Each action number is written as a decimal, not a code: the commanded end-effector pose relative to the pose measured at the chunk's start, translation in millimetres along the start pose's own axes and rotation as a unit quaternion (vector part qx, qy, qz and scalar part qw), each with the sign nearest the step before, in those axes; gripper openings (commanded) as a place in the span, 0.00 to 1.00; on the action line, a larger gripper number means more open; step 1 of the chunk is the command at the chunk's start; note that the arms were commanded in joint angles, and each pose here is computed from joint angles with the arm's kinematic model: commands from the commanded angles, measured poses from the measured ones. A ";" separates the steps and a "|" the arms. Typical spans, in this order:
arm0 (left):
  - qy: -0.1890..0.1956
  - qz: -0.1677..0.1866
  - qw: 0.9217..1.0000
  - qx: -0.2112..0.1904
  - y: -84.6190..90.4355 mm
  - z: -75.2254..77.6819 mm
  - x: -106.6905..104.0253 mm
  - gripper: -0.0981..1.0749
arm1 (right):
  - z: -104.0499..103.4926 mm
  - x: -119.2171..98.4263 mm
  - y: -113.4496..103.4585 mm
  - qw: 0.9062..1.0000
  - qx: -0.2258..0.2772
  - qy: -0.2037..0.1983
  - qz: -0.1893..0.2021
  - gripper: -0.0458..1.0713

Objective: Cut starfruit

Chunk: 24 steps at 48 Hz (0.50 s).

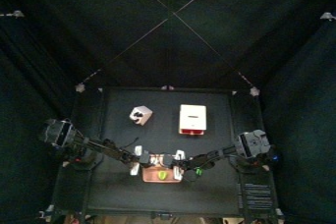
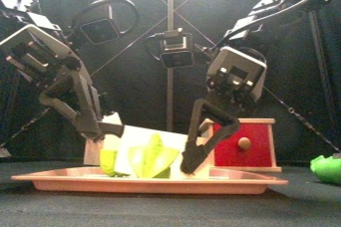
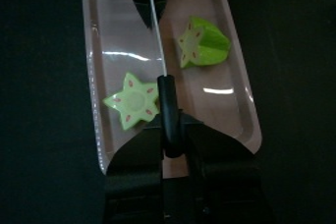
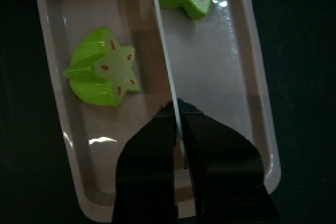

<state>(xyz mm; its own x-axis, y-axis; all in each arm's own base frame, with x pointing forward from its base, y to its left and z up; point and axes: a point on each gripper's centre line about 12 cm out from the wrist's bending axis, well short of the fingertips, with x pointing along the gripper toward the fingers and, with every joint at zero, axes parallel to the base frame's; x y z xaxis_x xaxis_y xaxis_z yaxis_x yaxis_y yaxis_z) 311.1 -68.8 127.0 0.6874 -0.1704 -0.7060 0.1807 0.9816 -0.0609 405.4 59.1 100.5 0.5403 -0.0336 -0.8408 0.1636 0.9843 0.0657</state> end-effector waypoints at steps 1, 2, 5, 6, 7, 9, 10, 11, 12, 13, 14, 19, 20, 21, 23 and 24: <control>-0.034 -0.005 0.999 0.005 -3.8 14.9 -15.3 0.40 | 9.7 -14.7 -4.7 1.000 0.010 -0.010 -0.007 0.29; -0.039 -0.006 0.999 0.005 -4.0 16.9 -18.2 0.40 | 11.4 -16.4 -4.5 1.000 0.010 -0.013 -0.007 0.29; -0.050 -0.005 0.999 0.006 -4.2 21.0 -25.2 0.40 | 17.6 -20.3 -5.3 1.000 0.009 -0.023 -0.007 0.30; -0.057 -0.005 0.998 0.007 -4.2 23.4 -29.3 0.40 | 20.0 -22.1 -5.5 1.000 0.009 -0.026 -0.006 0.30; -0.059 -0.004 0.998 0.006 -3.7 24.3 -31.5 0.40 | 22.6 -23.9 -6.3 0.999 0.011 -0.030 -0.006 0.30; -0.069 -0.003 0.998 0.007 -3.4 28.0 -36.5 0.40 | 25.4 -26.3 -7.2 0.999 0.011 -0.034 -0.006 0.30; -0.073 -0.002 0.997 0.006 -3.0 29.6 -38.8 0.40 | 27.0 -27.4 -8.2 0.999 0.012 -0.037 -0.006 0.30; -0.077 -0.002 0.997 0.006 -2.2 31.4 -41.2 0.40 | 28.0 -29.0 -8.8 0.999 0.014 -0.038 -0.007 0.31; -0.082 -0.001 0.997 0.005 -1.5 33.0 -43.2 0.40 | 28.6 -30.3 -10.2 0.999 0.016 -0.039 -0.007 0.31; -0.090 -0.001 0.996 0.004 -0.9 36.0 -46.6 0.40 | 28.7 -31.2 -10.9 0.999 0.018 -0.040 -0.007 0.32; -0.095 -0.001 0.995 0.003 -0.8 38.4 -48.7 0.40 | 29.1 -32.6 -11.7 0.999 0.019 -0.041 -0.008 0.32; -0.119 -0.001 0.993 -0.004 2.3 46.2 -57.5 0.40 | 32.6 -38.2 -17.5 0.999 0.027 -0.046 -0.011 0.37; -0.123 -0.001 0.992 -0.005 2.8 47.0 -58.8 0.40 | 33.3 -39.3 -17.4 0.998 0.027 -0.048 -0.011 0.38; -0.126 -0.003 0.992 -0.005 2.9 47.2 -59.3 0.40 | 34.3 -40.0 -17.8 0.998 0.031 -0.049 -0.011 0.39; -0.129 -0.005 0.992 -0.007 3.0 46.0 -59.9 0.40 | 34.3 -40.0 -17.9 0.998 0.033 -0.049 -0.011 0.42; -0.130 -0.005 0.991 -0.009 3.7 44.7 -59.7 0.40 | 33.1 -38.3 -18.4 0.998 0.035 -0.046 -0.013 0.44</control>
<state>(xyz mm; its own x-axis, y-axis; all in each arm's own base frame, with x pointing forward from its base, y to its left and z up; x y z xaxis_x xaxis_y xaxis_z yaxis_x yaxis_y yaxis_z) 301.2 -56.2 186.8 0.8122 -0.1690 -0.5584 0.1609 0.9849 -0.0640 410.6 45.5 142.7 0.6081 -0.0584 -0.7917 0.1958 0.9775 0.0783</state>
